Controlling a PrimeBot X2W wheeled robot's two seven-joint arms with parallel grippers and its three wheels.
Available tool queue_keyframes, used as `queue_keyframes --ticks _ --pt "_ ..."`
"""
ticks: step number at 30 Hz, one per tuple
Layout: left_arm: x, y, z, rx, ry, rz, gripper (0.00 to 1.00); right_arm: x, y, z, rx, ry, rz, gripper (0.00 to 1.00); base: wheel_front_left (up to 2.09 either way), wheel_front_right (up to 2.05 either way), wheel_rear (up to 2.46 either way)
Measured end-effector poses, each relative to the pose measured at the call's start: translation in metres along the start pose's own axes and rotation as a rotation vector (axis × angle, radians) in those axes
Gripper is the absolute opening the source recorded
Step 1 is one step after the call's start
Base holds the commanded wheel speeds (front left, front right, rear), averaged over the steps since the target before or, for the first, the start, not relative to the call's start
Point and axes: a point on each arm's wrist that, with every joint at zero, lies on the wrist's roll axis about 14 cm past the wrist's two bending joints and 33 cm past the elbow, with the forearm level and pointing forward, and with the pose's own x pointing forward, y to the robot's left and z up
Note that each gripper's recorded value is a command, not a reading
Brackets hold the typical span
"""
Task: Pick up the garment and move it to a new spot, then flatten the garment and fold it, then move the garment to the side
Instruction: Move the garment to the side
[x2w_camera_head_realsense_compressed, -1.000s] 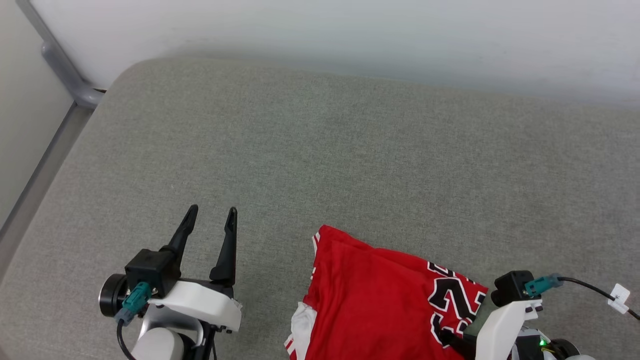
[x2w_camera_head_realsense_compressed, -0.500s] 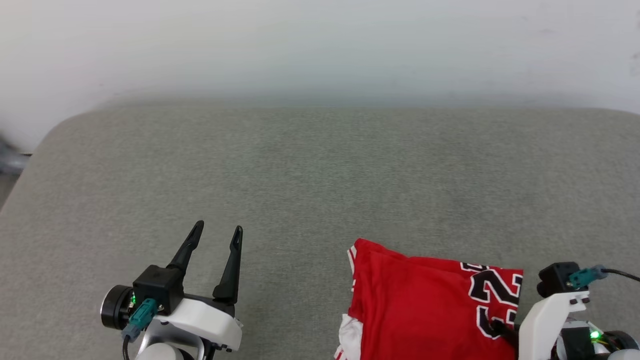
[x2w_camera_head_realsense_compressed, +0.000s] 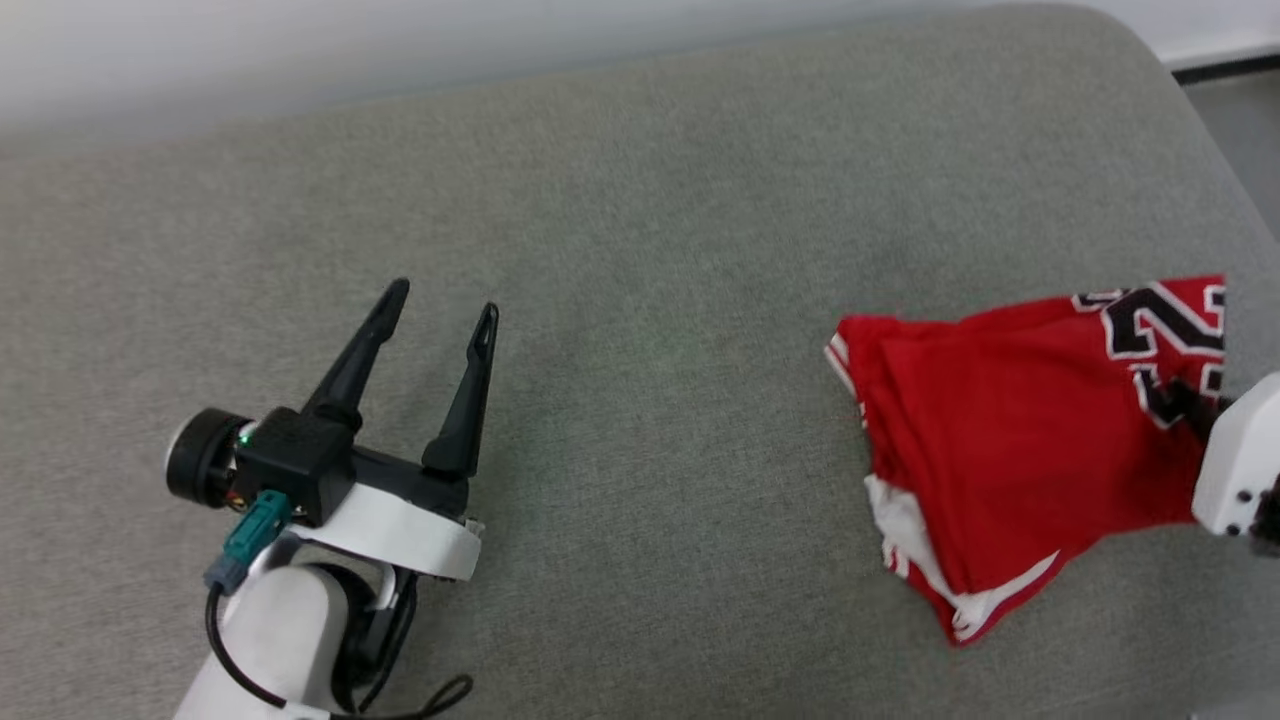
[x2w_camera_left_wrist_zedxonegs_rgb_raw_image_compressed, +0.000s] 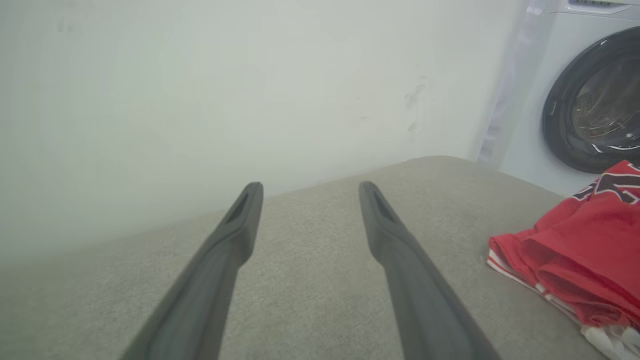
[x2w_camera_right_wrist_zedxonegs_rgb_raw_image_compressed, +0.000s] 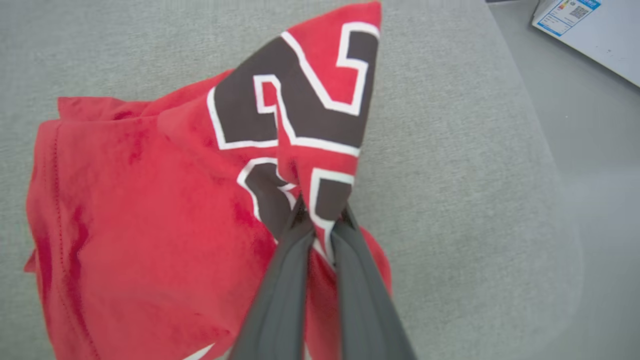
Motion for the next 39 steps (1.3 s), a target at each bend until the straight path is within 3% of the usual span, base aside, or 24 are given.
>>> queue_keyframes --ticks 14,21,22,24,34,39 --pt "0.059 0.006 -0.058 -0.032 0.021 -0.126 1.0 0.04 -0.125 0.055 -0.052 -0.044 -0.419 0.0 0.0 0.0 0.0" --pt "0.061 0.016 -0.082 -0.04 0.043 -0.126 1.0 0.072 -0.135 0.042 -0.054 -0.013 -0.465 0.0 0.0 0.0 0.0" --pt "0.061 0.016 -0.084 -0.041 0.047 -0.127 1.0 0.076 -0.134 0.037 -0.059 -0.007 -0.466 0.22 0.0 0.0 0.0" --pt "0.058 0.018 -0.086 -0.037 0.055 -0.124 1.0 0.082 -0.133 0.032 -0.069 -0.011 -0.471 1.0 0.0 0.0 0.0" --pt "0.051 0.017 -0.067 -0.029 0.034 -0.102 1.0 0.058 -0.152 0.064 -0.095 -0.267 -0.542 1.0 0.0 0.0 0.0" --pt "0.036 0.014 -0.05 -0.036 0.032 -0.054 1.0 0.037 -0.146 0.078 -0.093 -0.4 -0.506 1.0 0.0 0.0 0.0"
